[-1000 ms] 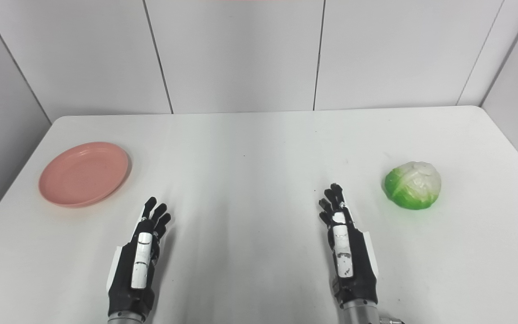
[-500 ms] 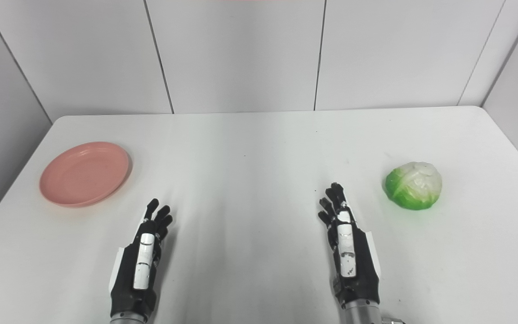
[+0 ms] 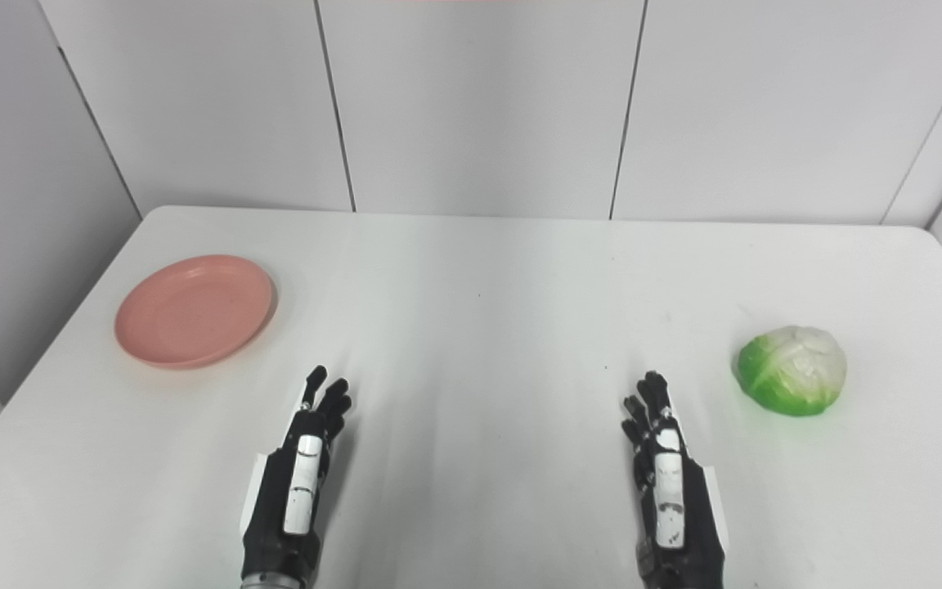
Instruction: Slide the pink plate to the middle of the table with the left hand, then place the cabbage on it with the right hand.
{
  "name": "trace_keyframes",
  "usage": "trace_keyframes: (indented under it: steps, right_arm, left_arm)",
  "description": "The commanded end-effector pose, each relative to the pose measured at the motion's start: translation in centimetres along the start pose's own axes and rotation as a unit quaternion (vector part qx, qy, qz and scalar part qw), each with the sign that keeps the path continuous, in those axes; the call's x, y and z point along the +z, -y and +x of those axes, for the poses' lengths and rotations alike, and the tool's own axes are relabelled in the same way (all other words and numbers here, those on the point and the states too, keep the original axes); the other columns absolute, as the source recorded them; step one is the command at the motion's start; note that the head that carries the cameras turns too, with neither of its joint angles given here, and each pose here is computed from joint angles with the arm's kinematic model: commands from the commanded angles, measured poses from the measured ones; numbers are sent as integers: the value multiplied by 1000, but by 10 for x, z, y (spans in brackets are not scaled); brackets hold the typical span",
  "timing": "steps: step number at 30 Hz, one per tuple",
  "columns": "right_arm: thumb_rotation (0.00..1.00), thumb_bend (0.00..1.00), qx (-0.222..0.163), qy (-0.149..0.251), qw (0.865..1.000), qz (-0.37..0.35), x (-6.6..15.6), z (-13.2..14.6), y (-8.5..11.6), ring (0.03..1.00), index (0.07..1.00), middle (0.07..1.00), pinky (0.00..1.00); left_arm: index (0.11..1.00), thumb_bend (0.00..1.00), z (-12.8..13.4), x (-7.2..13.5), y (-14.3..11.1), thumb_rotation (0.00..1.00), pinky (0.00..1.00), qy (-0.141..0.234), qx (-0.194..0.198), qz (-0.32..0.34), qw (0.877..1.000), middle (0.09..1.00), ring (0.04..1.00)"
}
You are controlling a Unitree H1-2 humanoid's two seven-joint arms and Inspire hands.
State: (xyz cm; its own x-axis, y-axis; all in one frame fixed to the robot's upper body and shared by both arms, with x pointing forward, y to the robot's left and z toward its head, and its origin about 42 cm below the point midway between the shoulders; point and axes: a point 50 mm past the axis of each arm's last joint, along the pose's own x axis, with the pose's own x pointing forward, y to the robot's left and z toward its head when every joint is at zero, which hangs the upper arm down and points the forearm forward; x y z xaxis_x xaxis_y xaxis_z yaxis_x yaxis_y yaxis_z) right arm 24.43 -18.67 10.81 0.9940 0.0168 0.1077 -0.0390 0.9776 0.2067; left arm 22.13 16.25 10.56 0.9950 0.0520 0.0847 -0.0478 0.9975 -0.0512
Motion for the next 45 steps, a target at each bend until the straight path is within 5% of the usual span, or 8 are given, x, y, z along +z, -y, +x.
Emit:
trace_keyframes:
  steps: [1, 17, 23, 33, 35, 45]
  right_arm:
    - [1000, 741, -11, -24, 1000, -12, -13, -19, 17, 968, 973, 983, 999]
    - [1000, 721, -8, -37, 999, -10, -30, -16, 24, 982, 998, 1000, 1000]
    - [1000, 698, -6, -38, 999, -17, -35, -13, 27, 983, 1000, 1000, 1000]
    - [1000, 713, -5, -46, 999, -25, -44, -11, 25, 985, 1000, 1000, 1000]
    - [1000, 710, -4, -45, 999, -25, -45, -10, 22, 978, 1000, 994, 1000]
    - [1000, 713, -1, -41, 999, -19, -44, -10, 9, 976, 999, 987, 996]
  left_arm:
    - [936, 551, -11, -10, 0, 971, 940, -14, -8, 13, 1000, 922, 921]
    - [933, 448, -9, -23, 4, 957, 910, -6, -7, 20, 1000, 919, 917]
    - [932, 499, -3, -17, 3, 932, 917, 8, -4, -4, 1000, 921, 916]
    - [883, 655, 27, 34, -20, 865, 816, 105, 11, -4, 994, 881, 836]
    - [864, 767, 40, 50, -29, 873, 777, 136, 17, 9, 991, 867, 815]
    - [868, 796, 91, 100, -58, 910, 752, 225, 21, 64, 972, 808, 766]
